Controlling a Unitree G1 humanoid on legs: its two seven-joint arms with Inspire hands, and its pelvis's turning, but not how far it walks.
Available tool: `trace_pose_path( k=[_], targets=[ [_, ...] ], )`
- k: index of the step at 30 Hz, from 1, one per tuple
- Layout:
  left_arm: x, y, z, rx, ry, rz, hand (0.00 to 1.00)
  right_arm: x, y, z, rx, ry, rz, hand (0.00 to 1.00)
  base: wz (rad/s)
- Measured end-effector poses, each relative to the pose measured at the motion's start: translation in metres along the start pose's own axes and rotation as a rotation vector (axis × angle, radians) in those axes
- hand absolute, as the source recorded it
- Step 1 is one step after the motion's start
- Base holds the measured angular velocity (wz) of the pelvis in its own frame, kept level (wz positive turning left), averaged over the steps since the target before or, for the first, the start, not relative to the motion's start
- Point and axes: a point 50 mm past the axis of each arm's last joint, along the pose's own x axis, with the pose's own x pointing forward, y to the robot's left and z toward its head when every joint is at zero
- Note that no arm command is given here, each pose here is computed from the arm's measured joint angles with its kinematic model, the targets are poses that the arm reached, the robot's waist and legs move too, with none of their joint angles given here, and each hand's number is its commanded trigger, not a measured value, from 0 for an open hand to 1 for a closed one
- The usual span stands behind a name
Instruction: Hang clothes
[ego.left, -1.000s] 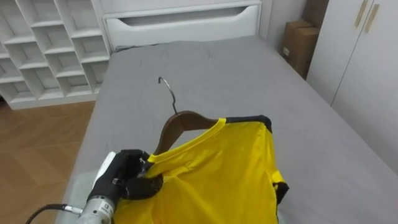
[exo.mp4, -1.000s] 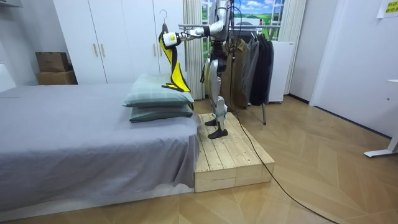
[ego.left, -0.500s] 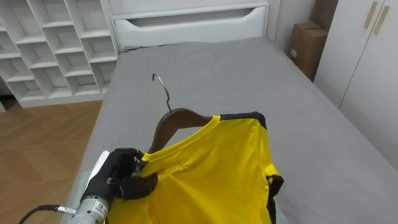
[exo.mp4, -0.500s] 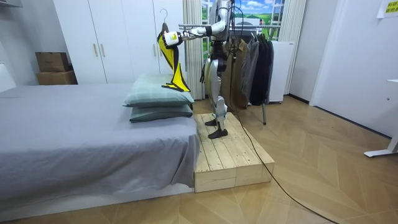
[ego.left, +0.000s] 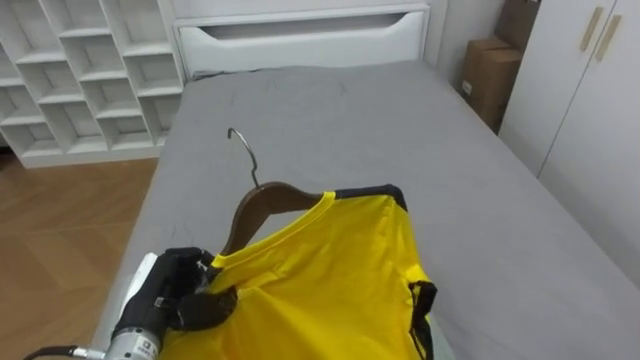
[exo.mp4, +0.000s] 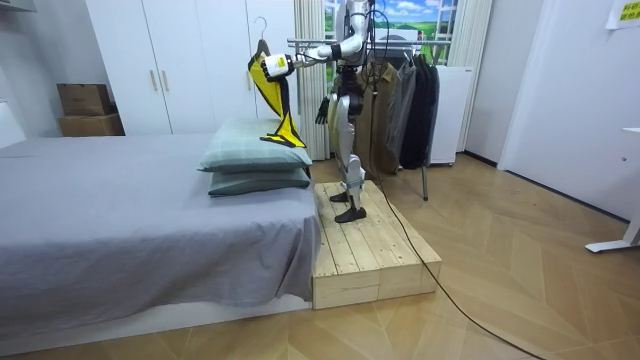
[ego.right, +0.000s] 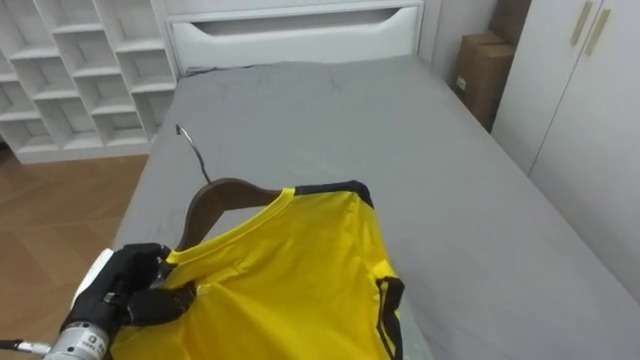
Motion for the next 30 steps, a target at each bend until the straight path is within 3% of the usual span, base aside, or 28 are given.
trace_pose_path(
  k=[9,16,30],
  targets=[
    [-0.001,0.003,0.008,0.042,-0.057,0.019,1.00,-0.001,-0.051,0.056,-0.049,-0.302,-0.359,0.00,0.00],
    [-0.003,0.003,0.013,0.041,-0.086,0.011,1.00,-0.029,-0.079,0.119,0.003,-0.618,-0.512,0.00,0.00],
    [-0.003,-0.003,0.018,0.073,-0.132,-0.001,1.00,-0.074,-0.058,0.174,-0.079,-0.953,-0.325,0.00,0.00]
  ],
)
